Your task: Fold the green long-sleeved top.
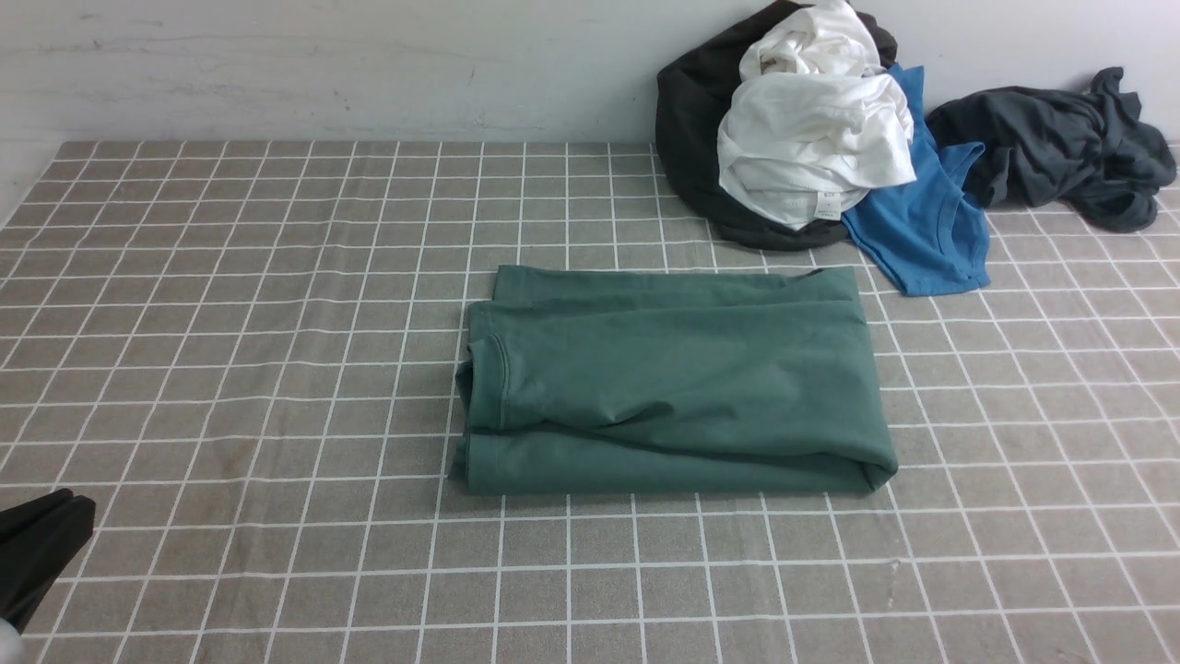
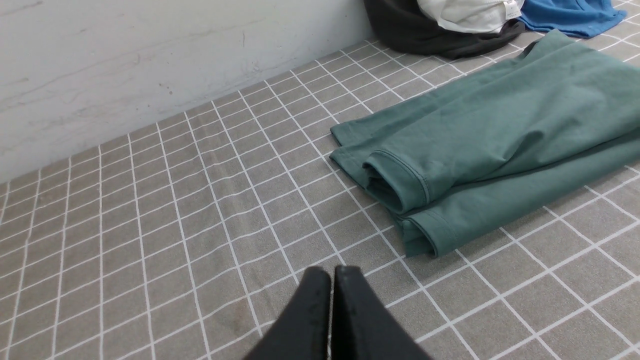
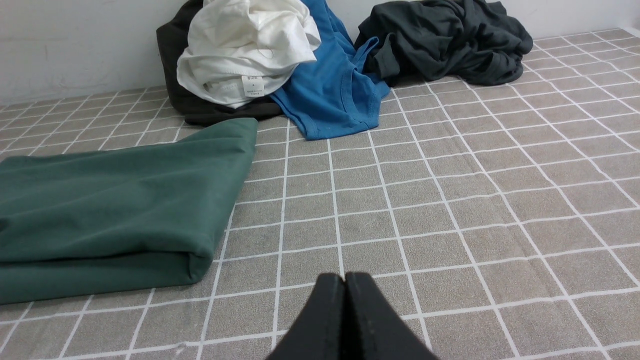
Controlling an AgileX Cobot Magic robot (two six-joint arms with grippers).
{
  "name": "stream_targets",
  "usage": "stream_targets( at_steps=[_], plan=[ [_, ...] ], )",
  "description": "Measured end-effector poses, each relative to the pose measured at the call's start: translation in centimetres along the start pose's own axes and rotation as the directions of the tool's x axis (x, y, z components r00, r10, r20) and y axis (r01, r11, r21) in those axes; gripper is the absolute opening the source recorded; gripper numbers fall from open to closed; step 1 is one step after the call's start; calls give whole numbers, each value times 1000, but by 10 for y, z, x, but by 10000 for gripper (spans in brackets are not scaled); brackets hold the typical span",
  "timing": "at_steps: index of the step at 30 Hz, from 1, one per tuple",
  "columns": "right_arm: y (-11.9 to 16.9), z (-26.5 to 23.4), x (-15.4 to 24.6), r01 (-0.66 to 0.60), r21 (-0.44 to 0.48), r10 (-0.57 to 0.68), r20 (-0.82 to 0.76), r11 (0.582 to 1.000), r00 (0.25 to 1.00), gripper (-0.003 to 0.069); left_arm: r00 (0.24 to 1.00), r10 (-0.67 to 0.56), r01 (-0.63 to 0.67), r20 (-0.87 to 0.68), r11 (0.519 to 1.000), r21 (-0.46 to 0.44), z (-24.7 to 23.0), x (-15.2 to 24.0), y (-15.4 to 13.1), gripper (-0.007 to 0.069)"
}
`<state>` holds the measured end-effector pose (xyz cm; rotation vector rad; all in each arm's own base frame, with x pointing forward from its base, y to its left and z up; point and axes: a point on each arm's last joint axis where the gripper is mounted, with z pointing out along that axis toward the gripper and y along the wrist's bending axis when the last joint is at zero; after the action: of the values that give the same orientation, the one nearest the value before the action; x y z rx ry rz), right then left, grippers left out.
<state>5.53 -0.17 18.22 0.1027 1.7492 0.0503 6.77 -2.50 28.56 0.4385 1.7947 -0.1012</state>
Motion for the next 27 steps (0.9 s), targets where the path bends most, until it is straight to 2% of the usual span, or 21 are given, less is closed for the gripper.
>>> stream_targets(
  at_steps=[8, 14, 19, 21, 24, 27],
  plan=[
    [0, 0, 0, 0, 0, 0, -2, 1000, 1000, -14, 1000, 3, -3, 18, 1000, -5, -4, 7, -2, -7],
    [0, 0, 0, 0, 0, 0, -2, 1000, 1000, -14, 994, 22, -19, 104, 999, -29, -19, 33, -11, -7],
    [0, 0, 0, 0, 0, 0, -2, 1000, 1000, -14, 986, 104, -91, 133, 990, -105, -21, 45, -9, -7],
    [0, 0, 0, 0, 0, 0, -2, 1000, 1000, -14, 984, 77, -52, 160, 987, -155, -15, 52, -5, -7],
    [0, 0, 0, 0, 0, 0, -2, 1000, 1000, -14, 963, -17, 84, 269, 968, -237, -3, 68, 2, -7],
    [0, 0, 0, 0, 0, 0, -2, 1000, 1000, -14, 943, -56, 150, 328, 951, -270, 3, 81, 4, -7]
  ],
)
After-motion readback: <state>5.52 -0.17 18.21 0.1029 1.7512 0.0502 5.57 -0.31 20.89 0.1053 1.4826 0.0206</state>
